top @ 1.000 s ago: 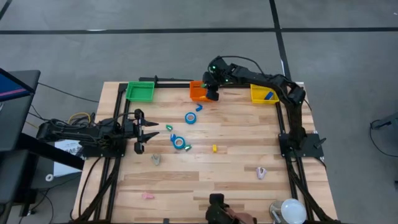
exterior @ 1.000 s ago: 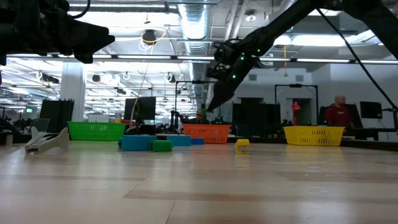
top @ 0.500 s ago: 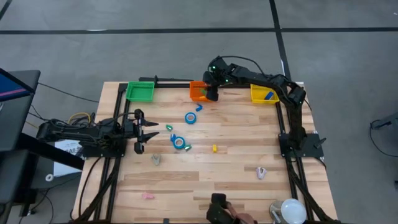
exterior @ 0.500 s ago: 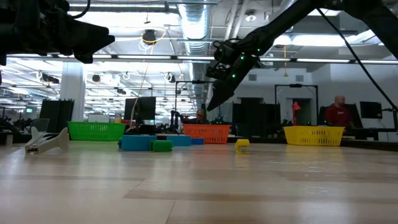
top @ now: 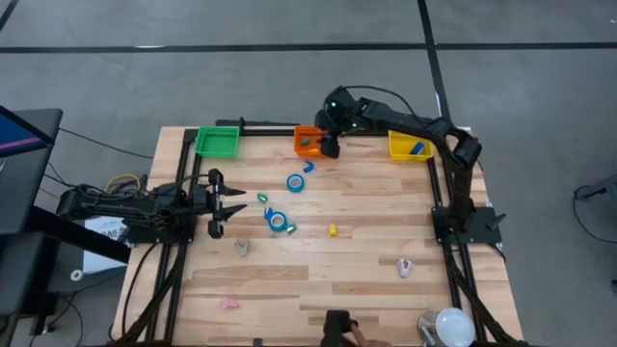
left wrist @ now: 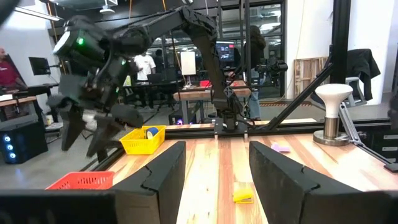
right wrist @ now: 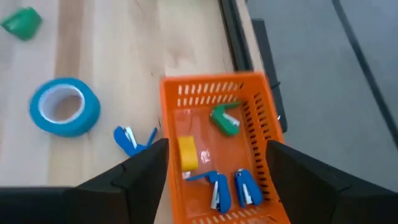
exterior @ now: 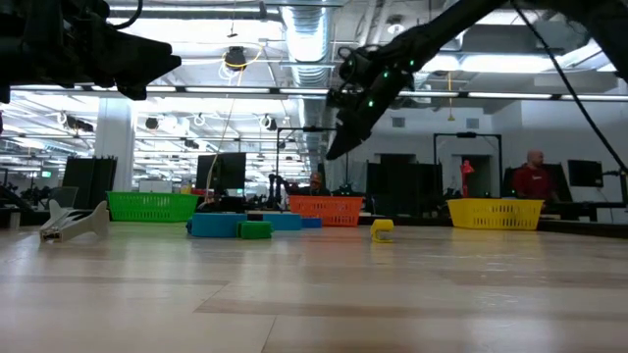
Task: Pick and place Stapler, Stapler remover, tape
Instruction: Put the yellow stapler into the orange bin
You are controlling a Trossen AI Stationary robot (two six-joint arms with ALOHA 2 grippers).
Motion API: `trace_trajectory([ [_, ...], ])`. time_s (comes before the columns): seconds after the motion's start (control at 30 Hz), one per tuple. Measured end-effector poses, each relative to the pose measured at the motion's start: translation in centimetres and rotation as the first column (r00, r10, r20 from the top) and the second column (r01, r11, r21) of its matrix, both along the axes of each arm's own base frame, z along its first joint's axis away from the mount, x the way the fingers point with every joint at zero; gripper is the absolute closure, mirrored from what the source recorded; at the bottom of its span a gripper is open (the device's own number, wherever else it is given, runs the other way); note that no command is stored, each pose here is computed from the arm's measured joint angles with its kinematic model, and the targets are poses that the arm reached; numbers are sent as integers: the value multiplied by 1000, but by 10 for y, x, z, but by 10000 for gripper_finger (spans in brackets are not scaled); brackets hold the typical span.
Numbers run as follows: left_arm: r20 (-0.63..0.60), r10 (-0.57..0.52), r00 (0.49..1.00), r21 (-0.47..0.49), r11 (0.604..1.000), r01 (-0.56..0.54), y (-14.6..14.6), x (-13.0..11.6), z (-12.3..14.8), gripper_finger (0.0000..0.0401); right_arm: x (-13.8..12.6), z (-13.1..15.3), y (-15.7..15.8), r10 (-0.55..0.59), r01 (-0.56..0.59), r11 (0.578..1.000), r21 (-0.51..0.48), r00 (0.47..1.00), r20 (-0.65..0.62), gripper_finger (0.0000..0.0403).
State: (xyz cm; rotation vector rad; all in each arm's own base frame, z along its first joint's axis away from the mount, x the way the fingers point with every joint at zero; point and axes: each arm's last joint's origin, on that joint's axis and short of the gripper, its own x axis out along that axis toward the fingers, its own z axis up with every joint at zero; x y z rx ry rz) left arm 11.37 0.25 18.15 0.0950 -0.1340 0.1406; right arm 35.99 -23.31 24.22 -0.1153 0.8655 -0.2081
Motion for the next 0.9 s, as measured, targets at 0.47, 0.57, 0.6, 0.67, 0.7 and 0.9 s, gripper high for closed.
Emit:
trace_trajectory([
  [0.47, 3, 0, 1000, 0, 1000, 0, 0, 0, 0, 233, -5, 50, 82, 148, -146, 988, 51, 988, -40, 143],
  [0.57, 5, 0, 1000, 0, 1000, 0, 0, 0, 1, 233, -6, 50, 96, 169, -162, 983, 86, 982, -80, 143],
  [0.6, 6, 0, 1000, 0, 1000, 0, 0, 0, 1, 233, -5, 49, 100, 180, -172, 981, 93, 980, -90, 143],
  [0.67, 6, 0, 1000, 0, 1000, 0, 0, 0, 1, 233, -5, 48, 108, 201, -189, 976, 107, 973, -113, 143],
  [0.7, 7, 0, 1000, 0, 1000, 0, 0, 0, 1, 233, -4, 47, 112, 212, -199, 974, 111, 970, -121, 143],
  [0.9, 8, 0, 1000, 0, 1000, 0, 0, 0, 1, 233, 1, 46, 132, 266, -251, 961, 118, 955, -131, 143],
])
